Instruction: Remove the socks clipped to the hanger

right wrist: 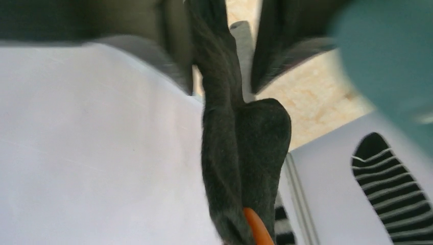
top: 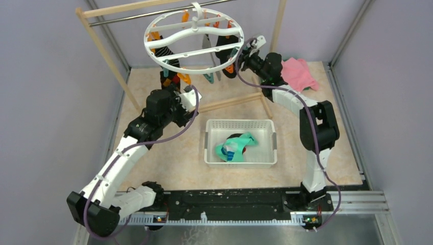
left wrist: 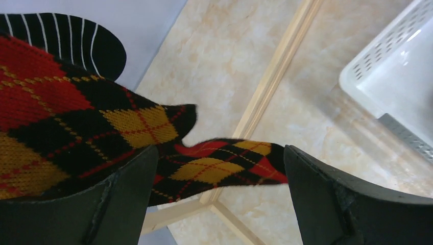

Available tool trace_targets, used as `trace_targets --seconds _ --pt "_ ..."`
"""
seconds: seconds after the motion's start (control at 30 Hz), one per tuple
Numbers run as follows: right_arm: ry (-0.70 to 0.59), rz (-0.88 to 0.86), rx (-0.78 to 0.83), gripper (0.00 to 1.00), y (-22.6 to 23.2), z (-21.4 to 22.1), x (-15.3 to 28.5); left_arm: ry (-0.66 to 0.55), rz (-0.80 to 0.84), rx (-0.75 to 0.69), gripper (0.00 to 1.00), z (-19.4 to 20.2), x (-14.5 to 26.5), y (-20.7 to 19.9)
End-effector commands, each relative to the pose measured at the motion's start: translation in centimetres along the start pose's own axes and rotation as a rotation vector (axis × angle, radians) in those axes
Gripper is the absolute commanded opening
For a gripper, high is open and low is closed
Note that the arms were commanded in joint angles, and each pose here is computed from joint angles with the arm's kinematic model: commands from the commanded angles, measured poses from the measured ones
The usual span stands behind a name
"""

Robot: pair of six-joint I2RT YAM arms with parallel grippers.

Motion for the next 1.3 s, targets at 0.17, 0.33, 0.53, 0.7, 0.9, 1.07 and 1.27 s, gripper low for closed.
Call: trace_targets --seconds 0.17,0.33,0.53,0.7,0.9,1.07,1.27 --pt "-0.180 -0.184 0.053 0.00 6.8 -8.1 3.1 -0.071 -0.030 0.076 0.99 -1.3 0.4 2.5" --pt "-0.199 -0.192 0.024 0.00 9.0 -8.8 5.9 -0.078 -0.007 0.137 0.99 -1.7 1.5 2.1" --pt "-0.212 -0.203 -0.028 0.00 12.0 -7.7 10.0 -0.142 0.081 0.155 0.99 -2.5 3.8 0.2" --pt "-0.198 -0.235 -0.067 0.00 15.3 -7.5 12.5 -0.263 0.224 0.131 0.99 -4.2 6.8 -2.5" --pt "-0.152 -0.286 -0.115 0.00 20.0 -7.0 14.7 -0.413 0.336 0.160 0.99 -7.5 10.2 -3.3" --pt "-0.105 -0.316 -0.157 0.00 23.5 -6.7 15.7 -0.481 0.415 0.207 0.99 -9.2 11.2 -3.8" --pt "-0.046 -0.367 -0.207 0.00 28.0 -5.9 16.1 -0.528 0.494 0.266 0.99 -10.9 11.7 -3.9"
Point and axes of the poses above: each gripper's point midway between its finger pads, its own x axis back along the fingers, its own y axis along the line the jaws close on, z = x × y, the point moved 1 cm from there along x, back along the fingers, and after that the axes turned 15 degrees about -x, right-handed, at the moved point
